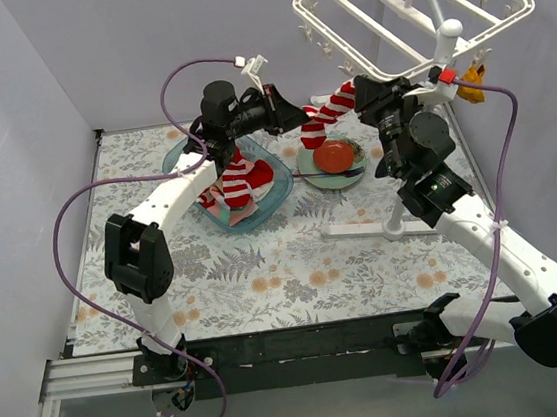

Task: Remove the socks clipped to the hanger
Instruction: Remove the sock from the hanger.

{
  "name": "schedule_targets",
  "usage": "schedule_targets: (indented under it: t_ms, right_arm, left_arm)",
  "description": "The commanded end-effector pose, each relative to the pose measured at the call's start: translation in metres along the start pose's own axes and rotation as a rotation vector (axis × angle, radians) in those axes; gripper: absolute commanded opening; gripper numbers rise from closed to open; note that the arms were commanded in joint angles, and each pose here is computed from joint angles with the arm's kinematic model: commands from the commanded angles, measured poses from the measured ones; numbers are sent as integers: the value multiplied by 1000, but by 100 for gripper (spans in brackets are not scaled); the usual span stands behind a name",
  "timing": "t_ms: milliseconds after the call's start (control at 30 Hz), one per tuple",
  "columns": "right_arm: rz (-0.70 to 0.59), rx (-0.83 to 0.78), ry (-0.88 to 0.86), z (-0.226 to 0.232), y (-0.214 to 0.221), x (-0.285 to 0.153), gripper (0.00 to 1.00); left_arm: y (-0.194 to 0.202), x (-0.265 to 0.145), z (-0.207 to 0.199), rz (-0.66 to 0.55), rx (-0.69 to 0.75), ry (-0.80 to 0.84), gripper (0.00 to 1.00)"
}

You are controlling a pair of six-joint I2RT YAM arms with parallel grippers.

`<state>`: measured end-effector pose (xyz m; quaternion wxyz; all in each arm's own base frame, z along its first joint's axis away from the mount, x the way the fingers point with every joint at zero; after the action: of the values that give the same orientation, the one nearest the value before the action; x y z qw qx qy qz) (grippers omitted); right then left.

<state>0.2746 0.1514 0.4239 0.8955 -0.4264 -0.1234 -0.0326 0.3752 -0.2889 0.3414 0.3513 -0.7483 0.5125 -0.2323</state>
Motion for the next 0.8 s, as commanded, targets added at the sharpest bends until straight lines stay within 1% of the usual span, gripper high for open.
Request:
schedule_targets:
  t_ms: [0, 133, 333, 467, 500, 600, 667, 767]
  right_arm:
    - [12, -32, -70, 20, -14, 6, 25]
    - [35, -51, -68, 21, -11, 10, 24]
    - [53, -73, -86, 20, -10, 7, 23]
    - [70, -91, -105, 18, -7, 2, 22]
    - [74, -95, -111, 17, -6, 1, 22]
    - [96, -115, -137, 15, -4, -5, 22]
    - [103, -120, -149, 15, -4, -8, 22]
    - [109, -125, -165, 15, -6, -12, 22]
  left_arm:
    - [-10, -8, -39, -33, 99, 75, 0]
    - [-7, -6, -42, -38, 112, 79, 3]
    - [-6, -11, -51, -62, 158, 97, 19]
    - [-5, -19, -56, -73, 205, 103, 31]
    - [-4, -20, -57, -73, 217, 102, 38]
    - [-2, -30, -61, -72, 283, 100, 47]
    - [-5, -38, -70, -89, 341, 109, 50]
    - [-4, -47, -80, -78, 406, 146, 53]
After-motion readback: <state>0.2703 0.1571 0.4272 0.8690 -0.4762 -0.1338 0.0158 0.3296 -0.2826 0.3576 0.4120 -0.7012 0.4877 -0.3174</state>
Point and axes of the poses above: each gripper's point midway between its finger pads, its own x axis out along the fingers, its own z axis along the line the jaws close on, y = z × x, the point moved 9 cm from there along -x, back along the fingers, and after that the axes turned 2 degrees about -x, right-handed, at the moved point
